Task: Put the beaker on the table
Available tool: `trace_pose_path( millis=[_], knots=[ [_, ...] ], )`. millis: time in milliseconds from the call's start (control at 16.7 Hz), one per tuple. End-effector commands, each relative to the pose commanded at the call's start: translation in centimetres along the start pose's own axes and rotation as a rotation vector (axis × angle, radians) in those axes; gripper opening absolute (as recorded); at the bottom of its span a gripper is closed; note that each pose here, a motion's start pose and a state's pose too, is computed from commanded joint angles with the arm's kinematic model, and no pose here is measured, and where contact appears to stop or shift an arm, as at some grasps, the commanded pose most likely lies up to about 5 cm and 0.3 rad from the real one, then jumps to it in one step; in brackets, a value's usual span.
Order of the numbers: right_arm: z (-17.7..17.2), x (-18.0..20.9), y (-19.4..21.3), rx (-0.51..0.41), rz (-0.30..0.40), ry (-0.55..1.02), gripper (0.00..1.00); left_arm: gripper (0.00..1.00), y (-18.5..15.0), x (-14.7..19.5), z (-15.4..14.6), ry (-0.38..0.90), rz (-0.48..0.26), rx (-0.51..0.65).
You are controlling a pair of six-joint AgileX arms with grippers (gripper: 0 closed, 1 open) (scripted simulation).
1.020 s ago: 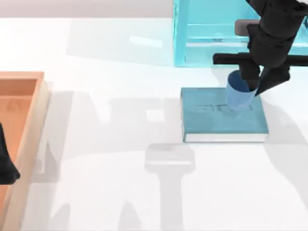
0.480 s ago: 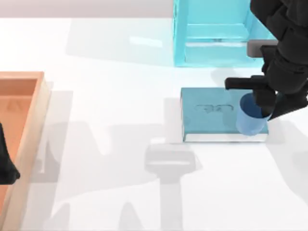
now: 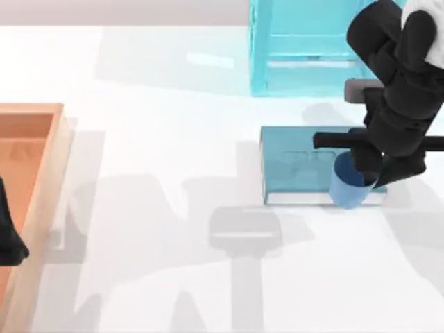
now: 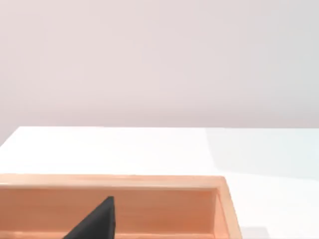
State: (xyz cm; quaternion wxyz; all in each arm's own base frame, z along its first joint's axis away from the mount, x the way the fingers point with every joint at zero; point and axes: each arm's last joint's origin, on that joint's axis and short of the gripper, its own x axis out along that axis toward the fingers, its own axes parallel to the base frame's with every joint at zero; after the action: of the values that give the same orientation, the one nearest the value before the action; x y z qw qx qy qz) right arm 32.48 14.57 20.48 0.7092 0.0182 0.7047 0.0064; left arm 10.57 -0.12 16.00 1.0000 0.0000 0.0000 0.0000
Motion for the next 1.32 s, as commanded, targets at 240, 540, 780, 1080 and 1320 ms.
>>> trace_pose_path(
  millis=[240,540,780,1080,1320],
  knots=[
    [-0.3,2.4,0.4,-0.007,-0.001,0.005,0.0,1.0,0.0,0.0,0.0,0.0,0.0,0.0],
    [-0.3,2.4,0.4,-0.007,-0.001,0.005,0.15,1.0,0.0,0.0,0.0,0.0,0.0,0.0],
    [-0.3,2.4,0.4,-0.007,-0.001,0.005,0.45,1.0,0.0,0.0,0.0,0.0,0.0,0.0],
    [-0.3,2.4,0.4,-0.007,-0.001,0.005,0.83,1.0,0.0,0.0,0.0,0.0,0.0,0.0],
    [-0.3,2.4,0.4,-0.007,-0.001,0.005,1.0,1.0,0.0,0.0,0.0,0.0,0.0,0.0]
  ],
)
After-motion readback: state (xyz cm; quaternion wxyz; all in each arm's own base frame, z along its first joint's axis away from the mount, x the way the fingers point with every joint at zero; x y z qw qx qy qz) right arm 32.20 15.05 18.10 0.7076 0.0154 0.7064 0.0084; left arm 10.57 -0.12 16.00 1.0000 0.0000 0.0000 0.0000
